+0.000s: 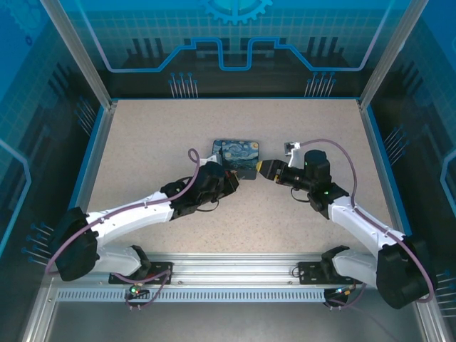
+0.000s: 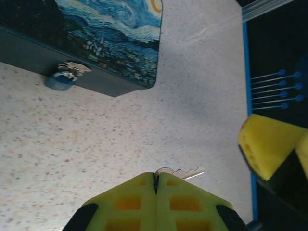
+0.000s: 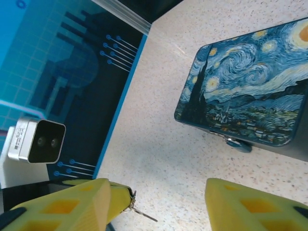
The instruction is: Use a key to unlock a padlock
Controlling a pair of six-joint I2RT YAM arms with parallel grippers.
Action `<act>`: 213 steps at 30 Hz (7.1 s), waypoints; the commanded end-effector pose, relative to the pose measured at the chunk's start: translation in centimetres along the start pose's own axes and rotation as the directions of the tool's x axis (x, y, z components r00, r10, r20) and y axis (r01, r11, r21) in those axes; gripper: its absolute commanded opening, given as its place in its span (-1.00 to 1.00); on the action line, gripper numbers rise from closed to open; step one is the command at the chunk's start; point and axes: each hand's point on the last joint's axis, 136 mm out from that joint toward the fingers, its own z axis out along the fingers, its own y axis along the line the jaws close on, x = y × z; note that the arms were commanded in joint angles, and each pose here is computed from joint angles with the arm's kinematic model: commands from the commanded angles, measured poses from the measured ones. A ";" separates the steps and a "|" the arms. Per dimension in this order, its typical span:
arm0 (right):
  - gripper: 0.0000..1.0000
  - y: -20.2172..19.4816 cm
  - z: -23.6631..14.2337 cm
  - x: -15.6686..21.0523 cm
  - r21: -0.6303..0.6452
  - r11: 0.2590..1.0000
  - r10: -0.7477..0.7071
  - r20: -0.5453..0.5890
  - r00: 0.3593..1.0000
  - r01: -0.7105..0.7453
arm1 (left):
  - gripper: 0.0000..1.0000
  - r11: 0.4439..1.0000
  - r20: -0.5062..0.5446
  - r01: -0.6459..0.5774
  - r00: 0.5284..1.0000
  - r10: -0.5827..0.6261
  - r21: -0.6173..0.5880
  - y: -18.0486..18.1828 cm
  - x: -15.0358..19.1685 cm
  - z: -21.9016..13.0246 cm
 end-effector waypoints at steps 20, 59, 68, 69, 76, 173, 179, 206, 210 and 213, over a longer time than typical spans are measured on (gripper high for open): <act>-0.25 3.7 1.1 1.0 -0.076 0.997 -0.006 0.061 0.998 0.010 | -1.00 0.967 0.096 0.215 0.969 -0.229 0.139 -4.5 -1.2 -0.7; -1.00 4.2 2.5 0.2 -0.030 0.998 -0.048 0.009 0.999 0.049 | 0.00 0.990 0.080 0.069 0.994 -0.079 0.125 -4.9 -0.8 -1.1; -1.00 3.3 1.6 -2.3 -0.053 0.997 -0.067 -0.054 0.996 0.064 | 0.54 0.915 0.097 -0.389 0.920 0.380 0.105 -5.2 -3.3 -4.9; -1.00 3.3 1.5 -2.5 -0.062 0.996 -0.069 -0.068 0.995 0.065 | 0.54 0.896 0.089 -0.427 0.904 0.419 0.122 -5.2 -3.5 -5.1; -1.00 6.4 1.0 -3.0 -0.226 0.969 -0.147 -0.178 0.973 0.105 | 0.35 0.810 0.000 -0.518 0.843 0.539 0.276 -5.5 -3.8 -5.3; -0.47 9.8 2.4 -3.3 -0.312 0.942 -0.208 -0.240 0.948 0.128 | -1.00 0.691 -0.135 -0.307 0.852 0.506 0.655 -7.6 -3.3 -2.5; -0.12 9.4 1.0 -6.3 -0.247 0.964 -0.132 -0.119 0.984 0.099 | -1.00 0.694 -0.102 -0.319 0.865 0.492 0.645 -7.3 -3.6 -2.6; 0.03 7.0 -0.7 -3.0 -0.249 0.950 -0.191 0.022 0.981 0.190 | -1.00 0.868 0.043 -0.085 0.996 0.074 0.489 -7.4 -7.3 -2.2; 0.05 7.8 -0.8 -3.8 -0.260 0.935 -0.235 0.050 0.971 0.240 | -1.00 0.875 0.046 -0.014 0.999 -0.010 0.483 -7.7 -6.7 -1.9; 0.11 8.4 -0.7 -3.9 -0.281 0.926 -0.246 0.058 0.968 0.252 | -1.00 0.873 0.055 0.013 0.998 -0.045 0.487 -8.3 -6.2 -1.8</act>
